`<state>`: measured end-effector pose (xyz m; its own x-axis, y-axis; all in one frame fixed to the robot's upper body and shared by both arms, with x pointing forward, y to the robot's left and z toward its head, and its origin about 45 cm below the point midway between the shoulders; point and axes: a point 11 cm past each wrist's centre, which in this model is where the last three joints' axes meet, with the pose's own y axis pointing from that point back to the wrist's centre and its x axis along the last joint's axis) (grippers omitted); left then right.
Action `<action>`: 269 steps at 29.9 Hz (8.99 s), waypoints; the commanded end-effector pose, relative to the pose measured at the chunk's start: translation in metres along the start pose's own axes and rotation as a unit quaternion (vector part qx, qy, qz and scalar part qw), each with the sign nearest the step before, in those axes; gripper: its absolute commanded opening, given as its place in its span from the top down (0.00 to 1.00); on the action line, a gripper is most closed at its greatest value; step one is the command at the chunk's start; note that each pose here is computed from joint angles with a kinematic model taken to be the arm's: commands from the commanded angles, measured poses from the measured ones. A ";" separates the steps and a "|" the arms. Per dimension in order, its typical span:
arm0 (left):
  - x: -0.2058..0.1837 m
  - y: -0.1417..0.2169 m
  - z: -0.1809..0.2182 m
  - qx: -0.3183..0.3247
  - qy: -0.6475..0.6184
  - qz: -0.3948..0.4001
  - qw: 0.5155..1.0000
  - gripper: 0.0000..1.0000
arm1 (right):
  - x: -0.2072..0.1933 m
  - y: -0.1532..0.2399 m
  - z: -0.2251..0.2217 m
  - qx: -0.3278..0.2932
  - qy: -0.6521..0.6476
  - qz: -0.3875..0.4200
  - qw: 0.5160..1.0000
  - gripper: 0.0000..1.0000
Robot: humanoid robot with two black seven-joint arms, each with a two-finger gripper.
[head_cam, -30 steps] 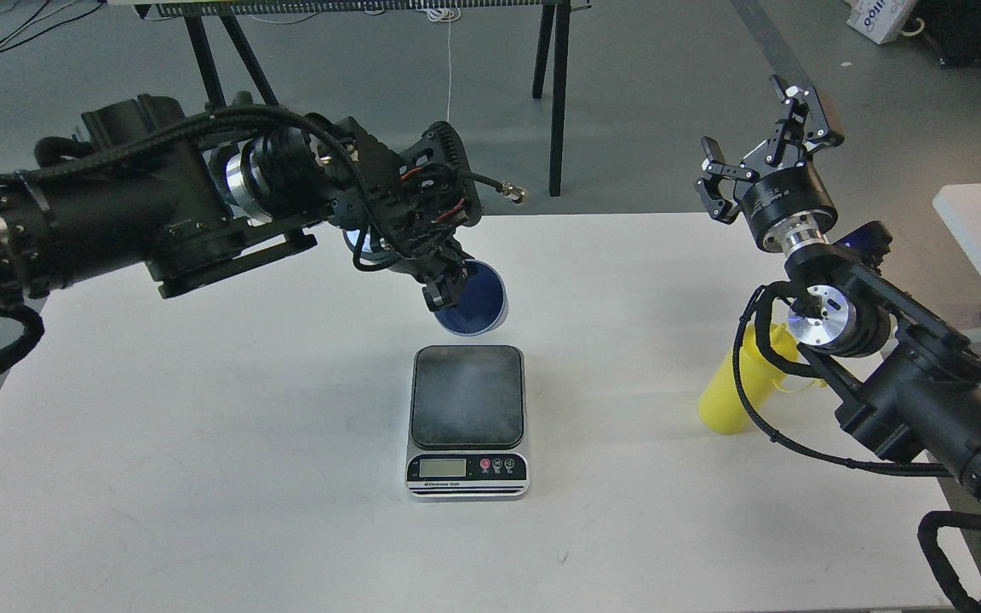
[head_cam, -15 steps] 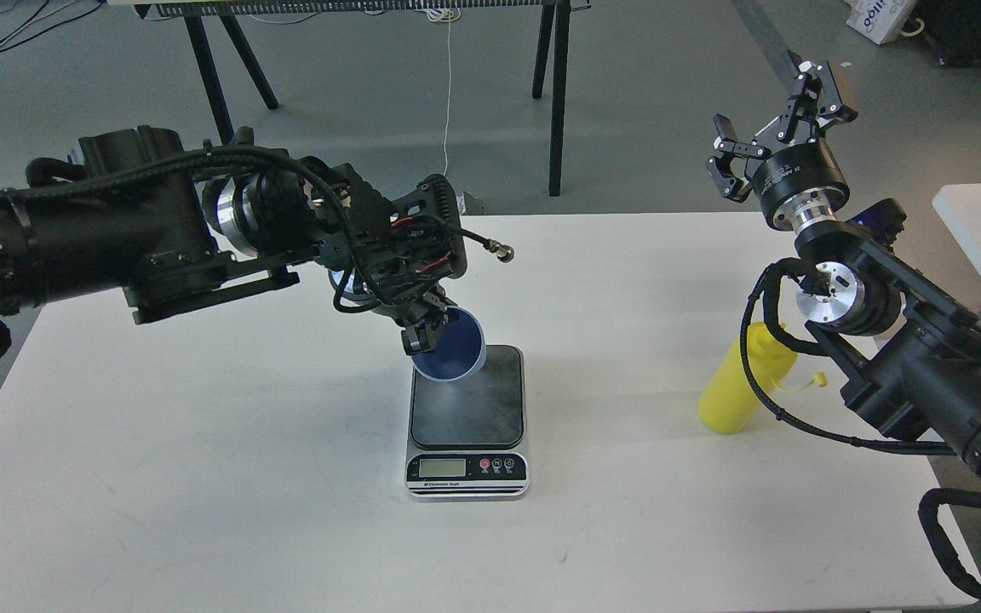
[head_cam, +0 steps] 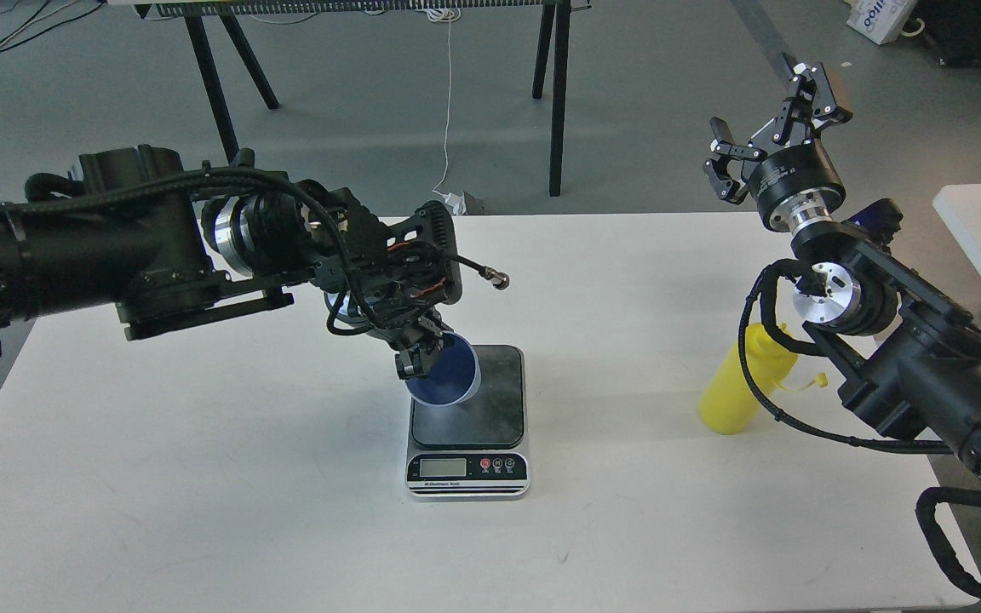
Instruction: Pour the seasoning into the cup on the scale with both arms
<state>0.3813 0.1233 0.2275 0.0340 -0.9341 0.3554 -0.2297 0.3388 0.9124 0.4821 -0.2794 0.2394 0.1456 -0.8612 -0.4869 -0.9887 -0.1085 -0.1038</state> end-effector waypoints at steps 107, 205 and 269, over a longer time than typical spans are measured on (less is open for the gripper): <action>-0.185 0.088 -0.156 0.104 0.716 0.395 0.566 0.00 | 0.135 0.275 0.057 -0.314 -0.319 0.096 0.889 0.00; -0.201 0.026 -0.115 0.069 0.755 0.357 0.546 0.00 | -0.265 -0.068 -0.040 -0.187 0.592 -0.355 0.699 0.98; -0.225 0.011 -0.094 0.074 0.770 0.328 0.542 0.00 | -0.201 -0.009 0.105 -0.254 0.640 -0.362 0.629 0.98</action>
<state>0.4631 0.3477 0.1776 0.6424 0.6232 0.4460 -0.7565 0.4231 0.4987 0.4654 -0.0528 0.2487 0.7366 -0.1505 0.6594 -0.6113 -0.5655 0.5537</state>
